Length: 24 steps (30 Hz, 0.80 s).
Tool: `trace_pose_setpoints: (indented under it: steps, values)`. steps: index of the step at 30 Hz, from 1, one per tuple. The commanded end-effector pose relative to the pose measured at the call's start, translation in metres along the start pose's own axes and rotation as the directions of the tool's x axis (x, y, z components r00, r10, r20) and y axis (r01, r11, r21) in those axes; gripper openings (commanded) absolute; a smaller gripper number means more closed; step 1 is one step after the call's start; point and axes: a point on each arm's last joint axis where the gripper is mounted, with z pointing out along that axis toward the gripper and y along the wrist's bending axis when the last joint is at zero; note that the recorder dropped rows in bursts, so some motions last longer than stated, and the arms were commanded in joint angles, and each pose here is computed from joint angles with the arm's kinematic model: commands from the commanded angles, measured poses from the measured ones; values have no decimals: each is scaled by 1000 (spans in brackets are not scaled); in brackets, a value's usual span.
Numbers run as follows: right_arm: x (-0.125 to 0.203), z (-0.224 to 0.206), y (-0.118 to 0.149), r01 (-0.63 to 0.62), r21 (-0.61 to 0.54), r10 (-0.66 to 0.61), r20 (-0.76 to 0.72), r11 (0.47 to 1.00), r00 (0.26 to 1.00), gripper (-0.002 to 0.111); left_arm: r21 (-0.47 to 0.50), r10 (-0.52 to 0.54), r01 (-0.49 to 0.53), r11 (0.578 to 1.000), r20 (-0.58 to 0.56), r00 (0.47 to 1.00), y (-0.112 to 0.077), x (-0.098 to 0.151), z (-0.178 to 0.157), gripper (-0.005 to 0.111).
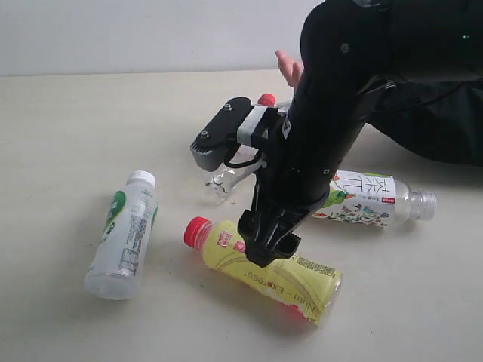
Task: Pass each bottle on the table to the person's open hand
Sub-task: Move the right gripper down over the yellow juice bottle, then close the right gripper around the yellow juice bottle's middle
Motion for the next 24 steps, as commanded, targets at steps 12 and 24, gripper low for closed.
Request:
trace_pose_setpoints:
  steps: [12, 24]
  values:
    - [-9, 23, 17, 5, -2, -5, -61, 1000, 998, 76, 6, 4, -4, 1000, 9, 1000, 0, -1, 0, 0]
    - [-10, 41, 5, 16, 79, -8, -96, 997, 995, 76, 6, 4, -4, 1000, 9, 1000, 0, -1, 0, 0]
